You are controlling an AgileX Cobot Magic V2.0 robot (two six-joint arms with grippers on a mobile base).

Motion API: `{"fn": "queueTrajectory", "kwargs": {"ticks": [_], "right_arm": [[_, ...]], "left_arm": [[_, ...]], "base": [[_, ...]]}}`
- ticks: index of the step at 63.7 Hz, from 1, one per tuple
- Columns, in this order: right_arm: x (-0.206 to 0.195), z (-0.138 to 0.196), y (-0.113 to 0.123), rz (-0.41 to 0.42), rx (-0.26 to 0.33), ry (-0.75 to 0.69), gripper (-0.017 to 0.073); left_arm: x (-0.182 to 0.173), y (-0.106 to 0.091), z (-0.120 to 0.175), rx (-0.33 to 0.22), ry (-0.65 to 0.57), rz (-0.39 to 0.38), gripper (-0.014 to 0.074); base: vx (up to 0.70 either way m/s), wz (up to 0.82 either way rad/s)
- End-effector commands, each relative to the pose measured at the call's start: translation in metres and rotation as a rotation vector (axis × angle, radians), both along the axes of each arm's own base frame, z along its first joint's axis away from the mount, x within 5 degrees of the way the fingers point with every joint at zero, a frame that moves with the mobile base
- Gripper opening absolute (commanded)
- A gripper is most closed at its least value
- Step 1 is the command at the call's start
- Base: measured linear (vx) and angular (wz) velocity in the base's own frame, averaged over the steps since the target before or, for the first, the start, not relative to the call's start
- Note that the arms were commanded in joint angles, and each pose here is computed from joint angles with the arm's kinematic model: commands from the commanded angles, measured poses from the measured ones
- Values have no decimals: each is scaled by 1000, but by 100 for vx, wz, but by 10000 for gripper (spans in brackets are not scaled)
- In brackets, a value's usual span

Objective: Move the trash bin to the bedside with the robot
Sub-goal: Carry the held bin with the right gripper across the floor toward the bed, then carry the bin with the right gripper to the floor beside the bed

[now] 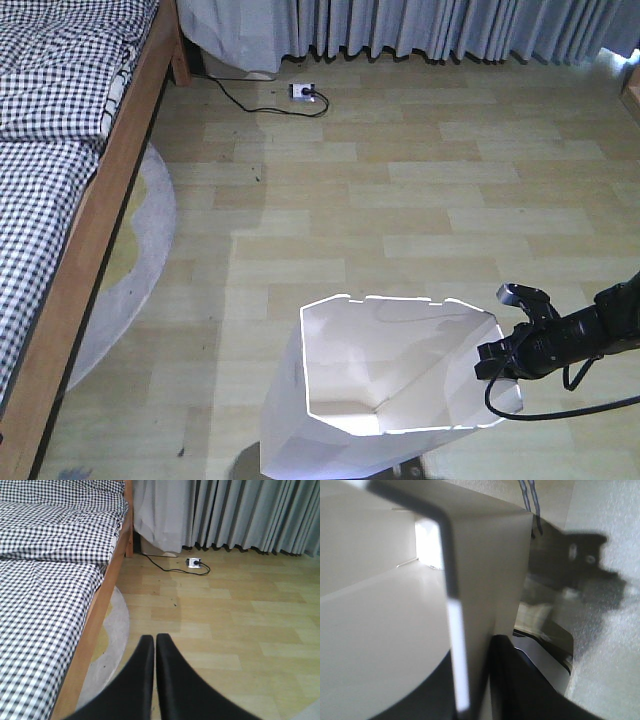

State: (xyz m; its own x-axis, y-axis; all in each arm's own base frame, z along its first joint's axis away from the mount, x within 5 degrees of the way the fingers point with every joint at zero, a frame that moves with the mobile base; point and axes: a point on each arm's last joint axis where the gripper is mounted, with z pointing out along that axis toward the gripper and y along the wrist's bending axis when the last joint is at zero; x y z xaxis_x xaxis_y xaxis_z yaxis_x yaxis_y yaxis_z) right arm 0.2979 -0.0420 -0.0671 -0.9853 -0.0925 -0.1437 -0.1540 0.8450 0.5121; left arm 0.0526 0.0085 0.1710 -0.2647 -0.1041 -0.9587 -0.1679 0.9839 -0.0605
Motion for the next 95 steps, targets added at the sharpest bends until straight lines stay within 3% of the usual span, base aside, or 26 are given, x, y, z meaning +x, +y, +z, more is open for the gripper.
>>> {"fn": "queueTrajectory", "kwargs": {"ticks": [1,95], "right_arm": [[13,37,13,4,223,-69,-5],[13,37,13,4,224,-68,-5]], "left_arm": [[1,0,5,4,-77,-4,-6],[1,0,5,4,-77,-4,-6]], "base": [[30,3],[31,3]]}}
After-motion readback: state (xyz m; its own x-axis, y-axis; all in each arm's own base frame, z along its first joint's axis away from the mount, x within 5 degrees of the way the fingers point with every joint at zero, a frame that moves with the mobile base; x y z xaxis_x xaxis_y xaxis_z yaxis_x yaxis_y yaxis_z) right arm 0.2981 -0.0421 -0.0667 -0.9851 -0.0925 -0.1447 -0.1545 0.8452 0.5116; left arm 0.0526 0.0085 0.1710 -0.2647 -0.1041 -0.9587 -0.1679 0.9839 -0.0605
